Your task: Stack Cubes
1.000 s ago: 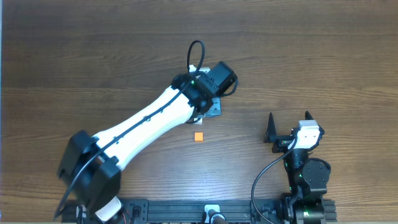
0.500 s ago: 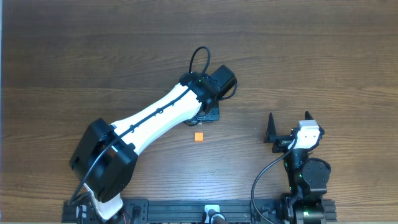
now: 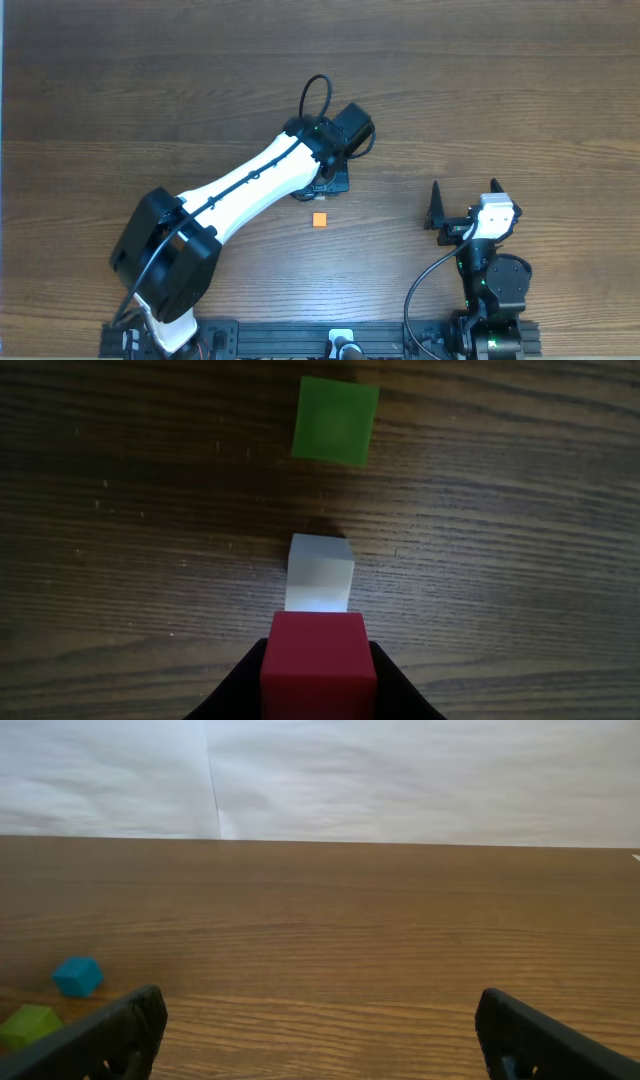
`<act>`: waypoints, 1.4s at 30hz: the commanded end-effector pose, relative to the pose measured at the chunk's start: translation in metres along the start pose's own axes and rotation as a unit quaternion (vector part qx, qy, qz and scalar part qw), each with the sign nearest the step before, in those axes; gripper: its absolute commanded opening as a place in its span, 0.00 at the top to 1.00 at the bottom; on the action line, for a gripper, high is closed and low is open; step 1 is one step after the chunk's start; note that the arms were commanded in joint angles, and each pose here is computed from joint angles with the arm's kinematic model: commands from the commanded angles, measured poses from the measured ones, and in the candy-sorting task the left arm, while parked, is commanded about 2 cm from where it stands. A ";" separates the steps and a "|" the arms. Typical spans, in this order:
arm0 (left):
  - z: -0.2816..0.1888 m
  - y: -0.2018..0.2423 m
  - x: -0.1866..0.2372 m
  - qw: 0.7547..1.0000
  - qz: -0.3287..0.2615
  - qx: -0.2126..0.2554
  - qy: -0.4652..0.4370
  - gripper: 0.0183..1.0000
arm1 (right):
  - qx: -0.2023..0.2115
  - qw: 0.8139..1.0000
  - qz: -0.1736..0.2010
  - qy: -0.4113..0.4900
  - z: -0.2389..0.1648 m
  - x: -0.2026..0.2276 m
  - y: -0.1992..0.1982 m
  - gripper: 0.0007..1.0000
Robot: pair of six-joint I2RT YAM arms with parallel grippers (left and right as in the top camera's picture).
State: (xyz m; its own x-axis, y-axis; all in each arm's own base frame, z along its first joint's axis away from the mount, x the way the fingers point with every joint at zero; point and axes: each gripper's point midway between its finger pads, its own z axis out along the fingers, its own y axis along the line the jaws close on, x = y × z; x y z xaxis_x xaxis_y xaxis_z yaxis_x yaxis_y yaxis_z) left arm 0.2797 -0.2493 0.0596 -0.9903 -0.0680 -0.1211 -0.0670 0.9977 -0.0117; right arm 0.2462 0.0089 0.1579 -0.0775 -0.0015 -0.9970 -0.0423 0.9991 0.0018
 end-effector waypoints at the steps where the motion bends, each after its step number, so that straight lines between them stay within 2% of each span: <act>1: 0.016 0.004 0.004 1.000 0.007 -0.015 0.018 0.89 | -0.009 1.000 0.001 -0.002 0.000 0.001 0.004 0.01; 42: 0.036 0.003 0.005 1.000 0.007 -0.014 0.017 0.88 | -0.009 1.000 0.001 -0.002 0.000 0.001 0.004 0.01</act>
State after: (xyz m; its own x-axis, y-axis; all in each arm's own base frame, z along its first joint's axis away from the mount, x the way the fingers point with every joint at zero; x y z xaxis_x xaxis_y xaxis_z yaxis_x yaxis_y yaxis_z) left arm 0.2822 -0.2522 0.0338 -0.9917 -0.0669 -0.1101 -0.0668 0.9978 -0.0046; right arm 0.2462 0.0089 0.1579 -0.0775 -0.0018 -0.9970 -0.0427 0.9991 0.0015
